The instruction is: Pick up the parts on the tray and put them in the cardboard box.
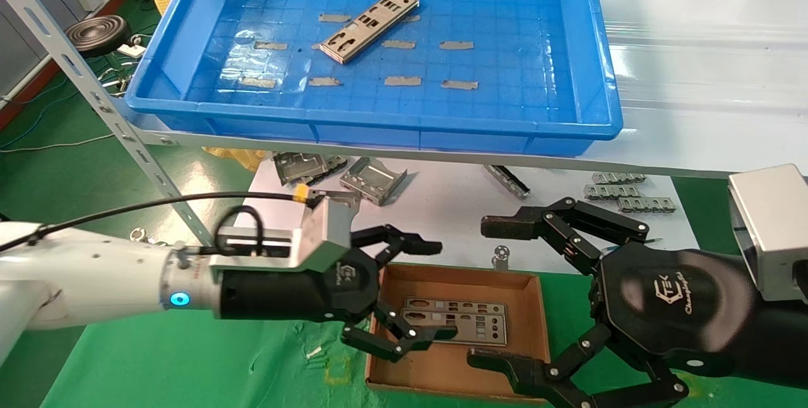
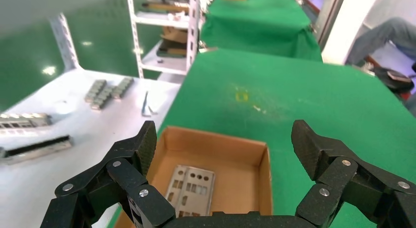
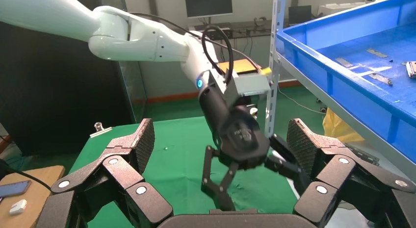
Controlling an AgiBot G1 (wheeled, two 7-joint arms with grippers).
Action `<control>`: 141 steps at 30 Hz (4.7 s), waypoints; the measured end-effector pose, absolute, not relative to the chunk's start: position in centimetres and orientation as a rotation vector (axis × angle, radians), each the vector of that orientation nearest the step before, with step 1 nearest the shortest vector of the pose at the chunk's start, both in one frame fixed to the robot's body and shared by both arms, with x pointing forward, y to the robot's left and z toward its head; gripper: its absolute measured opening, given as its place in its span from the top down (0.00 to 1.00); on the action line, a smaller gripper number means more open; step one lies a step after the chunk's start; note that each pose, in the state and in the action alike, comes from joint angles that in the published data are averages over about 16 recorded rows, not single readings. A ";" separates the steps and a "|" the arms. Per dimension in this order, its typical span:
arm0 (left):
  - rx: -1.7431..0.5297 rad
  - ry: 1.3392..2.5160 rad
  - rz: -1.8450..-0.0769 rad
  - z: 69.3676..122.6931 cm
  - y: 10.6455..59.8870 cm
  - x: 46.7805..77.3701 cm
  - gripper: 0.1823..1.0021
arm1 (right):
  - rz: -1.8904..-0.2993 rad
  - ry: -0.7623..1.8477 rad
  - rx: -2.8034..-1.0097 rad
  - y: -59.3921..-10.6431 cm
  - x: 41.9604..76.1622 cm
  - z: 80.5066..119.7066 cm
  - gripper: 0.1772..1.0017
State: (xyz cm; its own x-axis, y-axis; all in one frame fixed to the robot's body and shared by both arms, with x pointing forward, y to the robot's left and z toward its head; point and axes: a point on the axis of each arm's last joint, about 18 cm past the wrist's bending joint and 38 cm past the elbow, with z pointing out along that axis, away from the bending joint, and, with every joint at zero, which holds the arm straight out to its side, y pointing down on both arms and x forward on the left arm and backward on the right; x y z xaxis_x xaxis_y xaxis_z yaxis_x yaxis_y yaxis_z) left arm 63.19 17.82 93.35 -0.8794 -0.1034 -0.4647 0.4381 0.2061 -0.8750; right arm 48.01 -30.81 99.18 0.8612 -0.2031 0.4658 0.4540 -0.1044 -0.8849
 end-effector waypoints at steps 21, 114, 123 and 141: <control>0.253 1.930 -1.840 96.0 24.5 57.6 0.00 | -0.560 -0.202 -1.583 -30.8 48.0 99.2 0.00; 0.277 1.924 -1.799 99.2 30.0 47.6 0.00 | -0.560 -0.202 -1.583 -30.8 48.0 99.2 0.00; 0.277 1.924 -1.800 99.2 30.0 47.6 0.00 | -0.560 -0.202 -1.583 -30.8 48.0 99.2 0.00; 0.277 1.924 -1.800 99.2 30.0 47.6 0.00 | -0.560 -0.202 -1.583 -30.8 48.0 99.2 0.00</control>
